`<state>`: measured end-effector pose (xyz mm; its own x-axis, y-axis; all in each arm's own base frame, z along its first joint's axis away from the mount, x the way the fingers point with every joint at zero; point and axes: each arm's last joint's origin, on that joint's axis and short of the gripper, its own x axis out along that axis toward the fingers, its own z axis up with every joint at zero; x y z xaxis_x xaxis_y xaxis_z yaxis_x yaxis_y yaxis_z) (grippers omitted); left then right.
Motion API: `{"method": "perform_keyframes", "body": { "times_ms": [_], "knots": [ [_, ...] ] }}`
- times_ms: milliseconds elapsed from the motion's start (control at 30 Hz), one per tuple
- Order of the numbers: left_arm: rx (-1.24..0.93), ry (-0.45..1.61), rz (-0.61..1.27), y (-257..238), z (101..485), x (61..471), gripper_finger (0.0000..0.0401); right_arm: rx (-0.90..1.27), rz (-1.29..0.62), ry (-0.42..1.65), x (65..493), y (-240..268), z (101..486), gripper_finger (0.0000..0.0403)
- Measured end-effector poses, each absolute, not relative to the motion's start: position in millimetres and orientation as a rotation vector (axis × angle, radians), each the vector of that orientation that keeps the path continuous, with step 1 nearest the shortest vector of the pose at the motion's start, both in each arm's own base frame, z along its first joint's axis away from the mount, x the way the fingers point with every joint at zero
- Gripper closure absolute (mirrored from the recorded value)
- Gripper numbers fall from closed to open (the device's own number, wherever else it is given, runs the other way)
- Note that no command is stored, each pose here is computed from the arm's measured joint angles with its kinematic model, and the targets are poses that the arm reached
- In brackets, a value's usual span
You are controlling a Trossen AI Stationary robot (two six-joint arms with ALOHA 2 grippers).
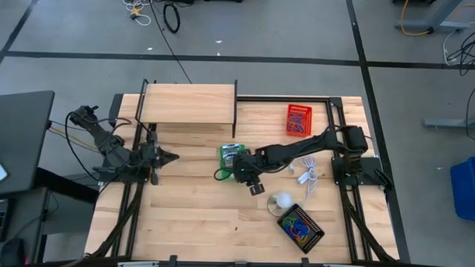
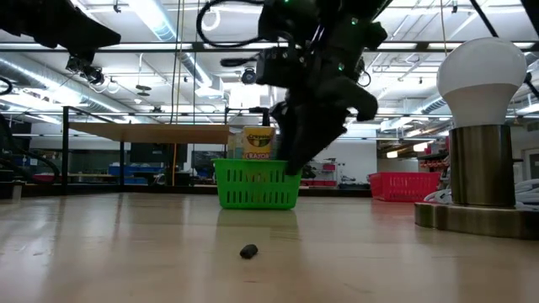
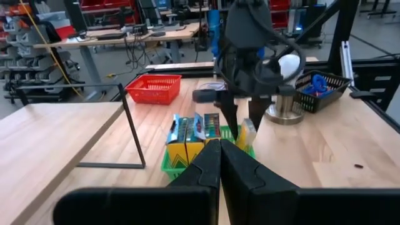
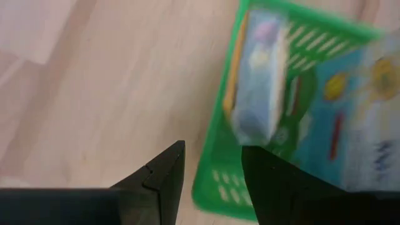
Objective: Pick & Place Office Desk Supplies
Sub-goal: Put the green basket on the shelf
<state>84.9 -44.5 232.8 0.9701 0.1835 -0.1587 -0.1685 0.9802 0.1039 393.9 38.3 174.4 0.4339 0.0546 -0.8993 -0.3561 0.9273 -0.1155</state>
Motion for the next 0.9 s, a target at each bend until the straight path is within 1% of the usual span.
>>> {"method": "perform_keyframes", "body": {
  "times_ms": [133, 233, 333, 433, 500, 600, 633, 900],
  "knots": [
    [0.088, 0.161, 0.178, -44.0, 233.8, 84.3, 0.0392, -0.312, 0.262, 1.121, 398.0, 38.7, 159.3, 0.0238],
    [0.089, 0.159, 0.178, -44.1, 234.1, 84.4, 0.0392, -0.315, 0.262, 1.099, 403.5, 40.2, 152.9, 0.0239],
    [0.089, 0.159, 0.179, -44.0, 234.1, 84.4, 0.0392, -0.34, 0.253, 1.107, 404.8, 42.0, 144.6, 0.0248],
    [0.088, 0.158, 0.18, -44.0, 234.1, 84.4, 0.0392, -0.34, 0.245, 1.082, 407.0, 42.4, 146.0, 0.0278],
    [0.088, 0.159, 0.18, -44.0, 234.1, 84.4, 0.0392, -0.341, 0.249, 1.077, 407.2, 43.9, 146.1, 0.0313],
    [0.089, 0.159, 0.181, -43.9, 234.0, 84.3, 0.0392, -0.35, 0.247, 1.08, 406.6, 46.6, 146.0, 0.0378],
    [0.088, 0.159, 0.181, -44.0, 234.1, 84.4, 0.0392, -0.355, 0.248, 1.081, 406.2, 47.9, 146.3, 0.0389],
    [0.088, 0.159, 0.181, -44.0, 234.0, 84.4, 0.0392, -0.445, 0.255, 1.072, 403.5, 70.8, 147.4, 0.0398]
  ]
}}
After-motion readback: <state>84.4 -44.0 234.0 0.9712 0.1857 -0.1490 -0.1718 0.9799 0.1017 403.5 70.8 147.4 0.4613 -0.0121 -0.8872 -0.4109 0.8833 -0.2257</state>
